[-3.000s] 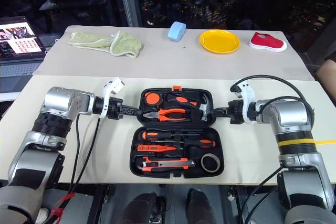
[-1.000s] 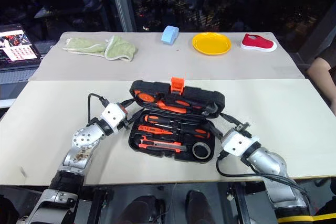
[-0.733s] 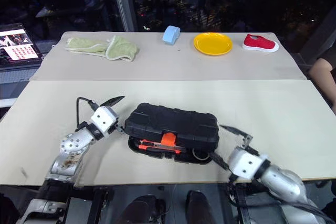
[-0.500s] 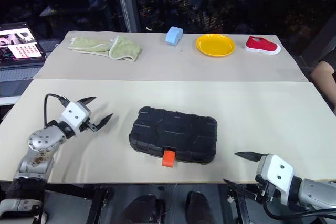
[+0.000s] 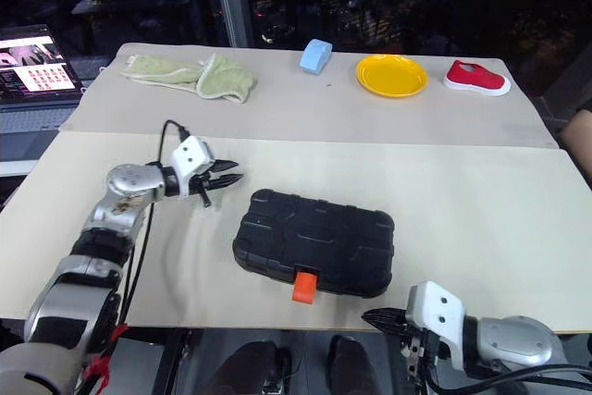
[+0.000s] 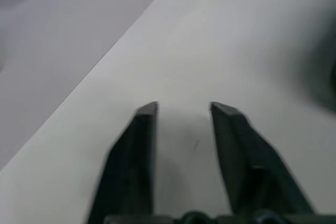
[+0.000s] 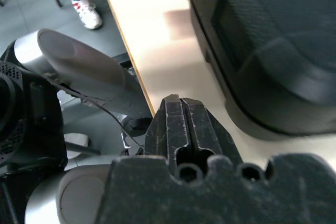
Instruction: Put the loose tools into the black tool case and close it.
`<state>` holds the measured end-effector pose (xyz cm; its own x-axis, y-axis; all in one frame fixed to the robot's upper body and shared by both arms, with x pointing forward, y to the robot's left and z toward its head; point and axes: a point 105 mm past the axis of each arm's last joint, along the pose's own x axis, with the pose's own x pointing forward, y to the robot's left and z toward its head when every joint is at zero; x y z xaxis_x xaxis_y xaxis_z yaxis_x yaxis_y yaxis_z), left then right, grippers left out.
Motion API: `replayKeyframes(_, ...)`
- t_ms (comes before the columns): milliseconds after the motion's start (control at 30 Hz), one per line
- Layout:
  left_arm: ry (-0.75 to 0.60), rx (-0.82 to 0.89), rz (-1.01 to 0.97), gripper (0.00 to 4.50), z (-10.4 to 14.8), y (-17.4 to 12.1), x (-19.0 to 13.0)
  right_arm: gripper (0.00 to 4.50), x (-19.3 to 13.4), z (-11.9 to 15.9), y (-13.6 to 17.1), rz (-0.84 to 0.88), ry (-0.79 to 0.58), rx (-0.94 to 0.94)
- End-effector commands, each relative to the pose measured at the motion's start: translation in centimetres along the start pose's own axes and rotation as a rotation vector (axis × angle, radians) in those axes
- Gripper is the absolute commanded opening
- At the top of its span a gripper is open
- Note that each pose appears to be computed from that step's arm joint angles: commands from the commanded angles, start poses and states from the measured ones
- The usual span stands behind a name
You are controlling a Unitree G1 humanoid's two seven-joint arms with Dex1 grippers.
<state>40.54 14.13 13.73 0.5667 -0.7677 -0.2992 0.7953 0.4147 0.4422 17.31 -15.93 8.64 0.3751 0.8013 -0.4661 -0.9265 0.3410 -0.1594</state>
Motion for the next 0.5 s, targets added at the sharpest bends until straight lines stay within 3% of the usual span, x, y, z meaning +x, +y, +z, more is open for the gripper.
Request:
replayKeyframes(33, -0.028, 0.056, -0.055, 0.07, 1.7, 0.1, 1.2, 0.00, 0.5, 0.1, -0.5, -0.010, 0.001, -0.016)
replayKeyframes(233, -0.033, 0.106, -0.251, 0.07, 3.0, -2.6, 3.4, 0.00, 1.7, -0.9, -3.1, -0.066, 0.073, -0.082)
replayKeyframes(500, 0.041, 0.174, -0.623, 0.07, 1.4, -7.6, 0.4, 0.00, 1.0, -0.5, -8.9, -0.271, 0.085, -0.157)
